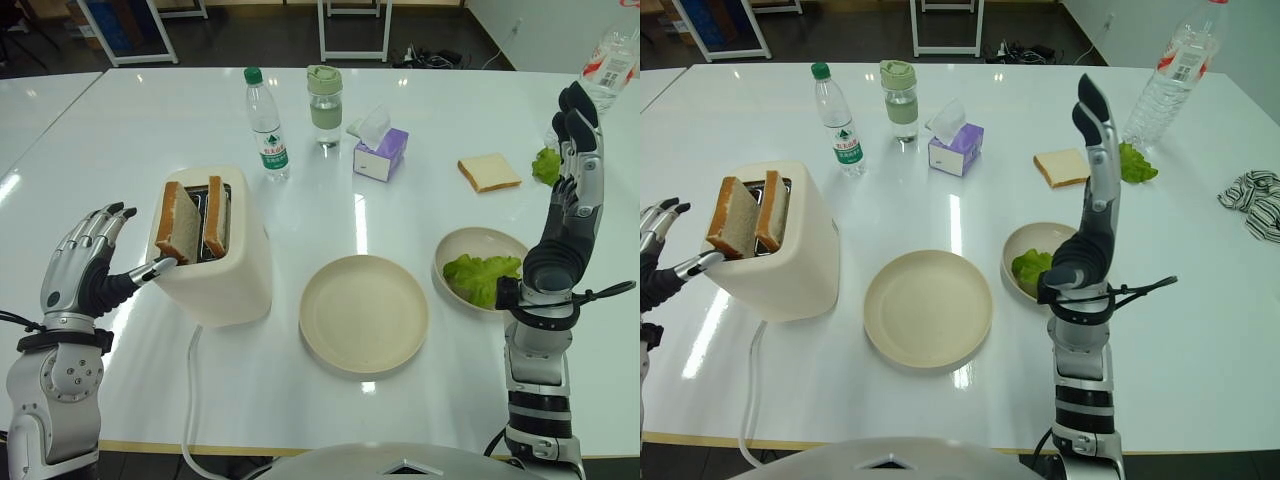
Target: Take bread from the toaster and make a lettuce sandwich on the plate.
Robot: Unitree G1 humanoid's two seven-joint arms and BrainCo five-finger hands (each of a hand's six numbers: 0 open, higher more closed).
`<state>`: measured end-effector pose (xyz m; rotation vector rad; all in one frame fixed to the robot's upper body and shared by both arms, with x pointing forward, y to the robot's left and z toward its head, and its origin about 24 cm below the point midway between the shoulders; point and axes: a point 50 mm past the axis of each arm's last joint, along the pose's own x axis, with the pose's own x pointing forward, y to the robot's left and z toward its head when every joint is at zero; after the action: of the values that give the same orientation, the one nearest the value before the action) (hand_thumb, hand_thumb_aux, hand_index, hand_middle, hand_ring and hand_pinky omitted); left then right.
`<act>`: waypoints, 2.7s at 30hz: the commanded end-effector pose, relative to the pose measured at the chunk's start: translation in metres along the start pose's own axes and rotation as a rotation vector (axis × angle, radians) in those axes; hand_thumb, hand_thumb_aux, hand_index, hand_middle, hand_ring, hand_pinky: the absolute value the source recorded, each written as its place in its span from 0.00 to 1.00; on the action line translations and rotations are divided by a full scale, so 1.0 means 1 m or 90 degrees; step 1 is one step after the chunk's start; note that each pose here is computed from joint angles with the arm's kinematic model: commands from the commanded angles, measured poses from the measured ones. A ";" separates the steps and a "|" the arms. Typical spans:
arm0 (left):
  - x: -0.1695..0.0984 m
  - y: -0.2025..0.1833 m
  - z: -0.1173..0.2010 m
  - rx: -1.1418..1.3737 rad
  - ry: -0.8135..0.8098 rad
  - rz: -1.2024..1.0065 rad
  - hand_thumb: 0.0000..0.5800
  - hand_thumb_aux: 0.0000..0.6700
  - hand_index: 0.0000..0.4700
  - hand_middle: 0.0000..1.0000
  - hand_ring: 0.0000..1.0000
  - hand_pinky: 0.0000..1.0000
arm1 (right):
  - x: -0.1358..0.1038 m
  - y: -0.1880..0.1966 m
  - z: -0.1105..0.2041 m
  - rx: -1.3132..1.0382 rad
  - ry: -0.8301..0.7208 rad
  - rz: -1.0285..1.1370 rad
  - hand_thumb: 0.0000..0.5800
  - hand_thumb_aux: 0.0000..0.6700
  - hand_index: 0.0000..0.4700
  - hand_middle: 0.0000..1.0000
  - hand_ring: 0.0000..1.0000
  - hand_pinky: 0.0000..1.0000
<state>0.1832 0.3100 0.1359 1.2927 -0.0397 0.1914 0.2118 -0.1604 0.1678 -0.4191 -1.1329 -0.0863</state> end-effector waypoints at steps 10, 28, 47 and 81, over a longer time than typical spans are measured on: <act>0.010 -0.011 0.011 -0.015 -0.020 -0.033 0.00 0.00 0.00 0.00 0.00 0.00 | -0.004 -0.003 0.001 -0.013 0.007 0.004 0.00 0.00 0.00 0.00 0.00 0.00; 0.016 -0.021 -0.001 0.034 0.014 -0.058 0.79 0.54 0.54 0.00 0.00 0.00 | -0.006 -0.004 0.000 -0.019 0.011 0.001 0.00 0.00 0.00 0.00 0.00 0.00; 0.025 -0.017 0.018 -0.125 -0.024 -0.029 1.00 1.00 1.00 0.00 0.00 0.00 | -0.007 -0.006 0.002 -0.026 0.013 -0.005 0.00 0.00 0.00 0.00 0.00 0.00; 0.032 0.052 0.141 -0.421 -0.391 0.176 1.00 1.00 1.00 1.00 1.00 1.00 | -0.005 0.000 -0.013 -0.023 0.014 -0.008 0.00 0.00 0.00 0.00 0.00 0.00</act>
<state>0.2167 0.2106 0.2224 0.7537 -0.7161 0.0944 0.2172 -0.1657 0.1567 -0.4320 -1.1023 -0.1250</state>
